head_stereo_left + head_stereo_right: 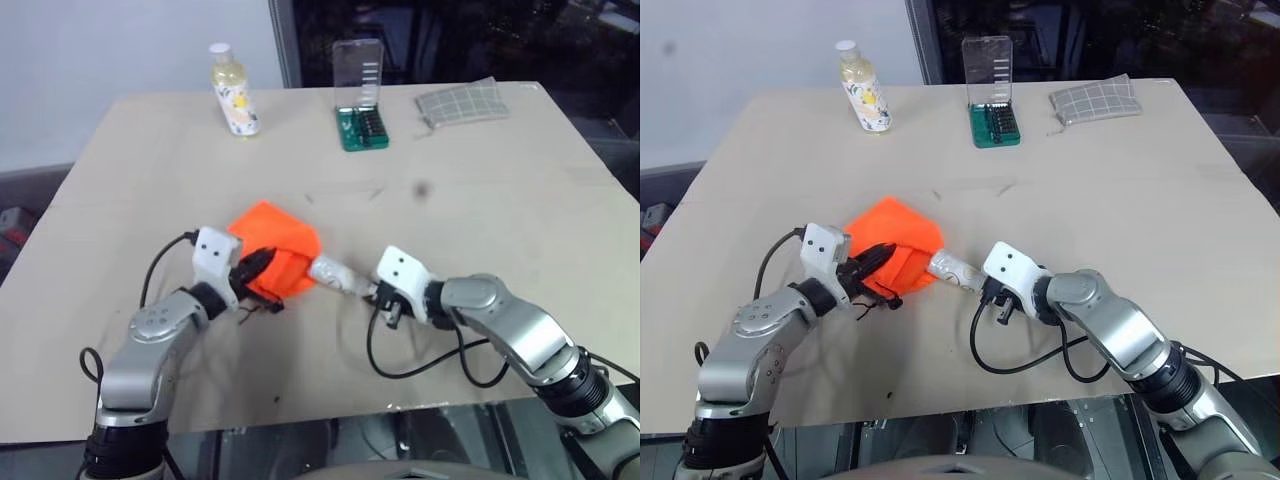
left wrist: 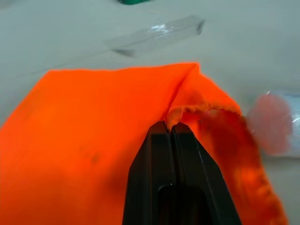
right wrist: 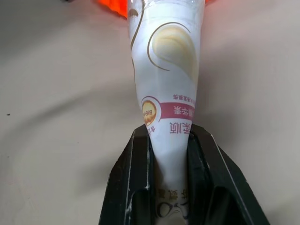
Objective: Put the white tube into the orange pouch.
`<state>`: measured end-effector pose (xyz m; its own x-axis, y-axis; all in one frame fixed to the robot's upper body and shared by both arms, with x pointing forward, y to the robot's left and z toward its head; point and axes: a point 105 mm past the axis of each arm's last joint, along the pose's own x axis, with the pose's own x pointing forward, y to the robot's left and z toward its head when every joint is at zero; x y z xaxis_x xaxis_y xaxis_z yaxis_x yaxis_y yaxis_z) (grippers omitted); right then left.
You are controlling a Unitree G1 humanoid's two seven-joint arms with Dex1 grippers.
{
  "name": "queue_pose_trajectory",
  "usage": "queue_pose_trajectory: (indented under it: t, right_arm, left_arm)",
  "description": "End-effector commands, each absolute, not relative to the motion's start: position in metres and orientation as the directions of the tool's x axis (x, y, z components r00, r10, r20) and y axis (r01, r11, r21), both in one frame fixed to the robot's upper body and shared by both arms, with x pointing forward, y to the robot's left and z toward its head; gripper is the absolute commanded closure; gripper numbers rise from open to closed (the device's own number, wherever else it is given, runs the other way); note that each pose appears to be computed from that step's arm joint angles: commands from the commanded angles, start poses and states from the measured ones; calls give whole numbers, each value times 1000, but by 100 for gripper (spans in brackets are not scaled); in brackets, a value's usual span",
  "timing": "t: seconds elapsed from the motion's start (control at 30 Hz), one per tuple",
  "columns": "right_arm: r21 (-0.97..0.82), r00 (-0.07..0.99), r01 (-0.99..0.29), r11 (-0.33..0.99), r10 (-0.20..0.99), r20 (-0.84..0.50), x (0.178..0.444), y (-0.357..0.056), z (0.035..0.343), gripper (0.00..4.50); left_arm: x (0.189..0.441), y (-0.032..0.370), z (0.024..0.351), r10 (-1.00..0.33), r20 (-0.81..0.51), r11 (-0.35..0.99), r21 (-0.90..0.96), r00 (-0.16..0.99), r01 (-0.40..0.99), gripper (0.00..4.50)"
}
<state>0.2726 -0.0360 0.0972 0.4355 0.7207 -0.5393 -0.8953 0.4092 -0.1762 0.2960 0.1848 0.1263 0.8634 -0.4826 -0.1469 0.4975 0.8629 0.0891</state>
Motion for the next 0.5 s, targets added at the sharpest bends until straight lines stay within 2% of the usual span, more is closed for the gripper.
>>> queue_pose_trajectory:
  t: [0.03,0.27,0.5]
  right_arm:
    - [-196,437,-899,391,769,-468,270,-25,123,390]
    - [-178,377,-926,333,810,-450,264,-5,134,390]
    - [-159,391,-918,363,767,-508,269,-6,120,390]
  left_arm:
    - [295,177,143,-500,-95,856,95,861,508,450]
    - [297,165,152,-524,-70,845,85,849,529,450]
    - [291,157,158,-549,-63,830,75,834,552,450]
